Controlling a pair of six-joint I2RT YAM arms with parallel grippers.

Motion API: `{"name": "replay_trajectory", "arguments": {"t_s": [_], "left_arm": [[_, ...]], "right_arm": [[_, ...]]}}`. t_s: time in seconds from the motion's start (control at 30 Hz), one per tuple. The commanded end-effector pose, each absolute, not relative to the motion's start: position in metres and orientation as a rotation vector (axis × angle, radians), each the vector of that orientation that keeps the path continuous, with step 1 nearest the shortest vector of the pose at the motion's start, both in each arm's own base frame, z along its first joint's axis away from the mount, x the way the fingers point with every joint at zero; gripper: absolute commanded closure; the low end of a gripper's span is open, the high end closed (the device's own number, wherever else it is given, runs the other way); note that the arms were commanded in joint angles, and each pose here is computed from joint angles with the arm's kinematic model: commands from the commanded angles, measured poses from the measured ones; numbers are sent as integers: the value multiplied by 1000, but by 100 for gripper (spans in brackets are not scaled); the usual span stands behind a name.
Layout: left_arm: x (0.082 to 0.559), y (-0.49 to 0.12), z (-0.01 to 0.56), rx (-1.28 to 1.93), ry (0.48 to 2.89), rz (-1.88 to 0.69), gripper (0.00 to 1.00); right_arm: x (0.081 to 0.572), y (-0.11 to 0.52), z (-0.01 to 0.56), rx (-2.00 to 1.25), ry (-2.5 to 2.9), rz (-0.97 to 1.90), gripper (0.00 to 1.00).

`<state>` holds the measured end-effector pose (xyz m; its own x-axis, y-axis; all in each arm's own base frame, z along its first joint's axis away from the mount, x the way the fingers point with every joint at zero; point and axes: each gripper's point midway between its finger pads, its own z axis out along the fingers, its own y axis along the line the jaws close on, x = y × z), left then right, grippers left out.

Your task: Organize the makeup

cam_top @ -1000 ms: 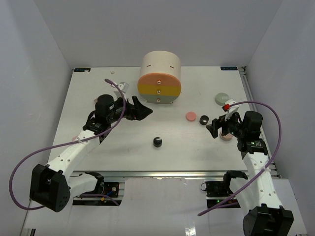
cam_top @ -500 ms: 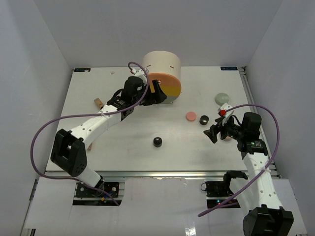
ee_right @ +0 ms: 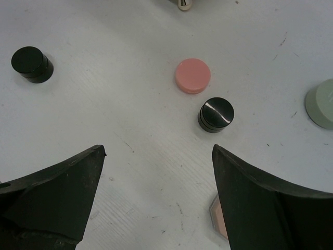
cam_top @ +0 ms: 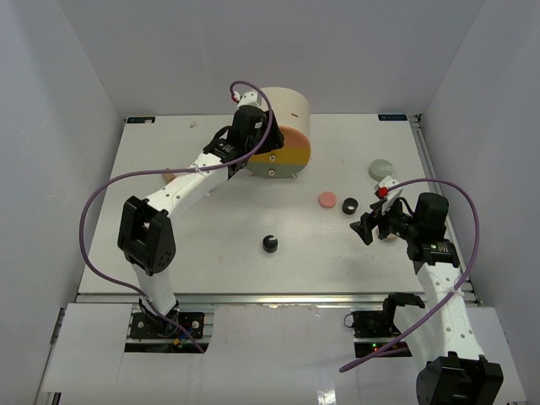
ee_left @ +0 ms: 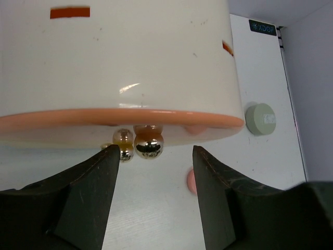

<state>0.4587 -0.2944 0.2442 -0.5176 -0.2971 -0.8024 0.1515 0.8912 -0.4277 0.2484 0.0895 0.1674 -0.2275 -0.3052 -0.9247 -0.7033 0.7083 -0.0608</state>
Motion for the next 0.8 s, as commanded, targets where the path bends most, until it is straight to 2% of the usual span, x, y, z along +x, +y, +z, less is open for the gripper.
{"name": "replay_trajectory", "arguments": {"t_s": [0.0,0.17,0.33,0.63,0.77], "left_arm": [[468,-295,259,-108,2016,-521,32],[473,-298,254,-97,2030,-507,38],[475,-297,254,-95,2029,-493,49],[460,-296,258,-58,2037,-518,84],[440,-297,257,-19,2051,-538,89]], "right_arm": [[255,88,184,-785,1772,420,10],[256,87,184,-779,1775,415,10],[256,87,185,-777,1775,411,10],[256,87,185,-775,1776,412,10],[256,87,184,-775,1777,413,10]]}}
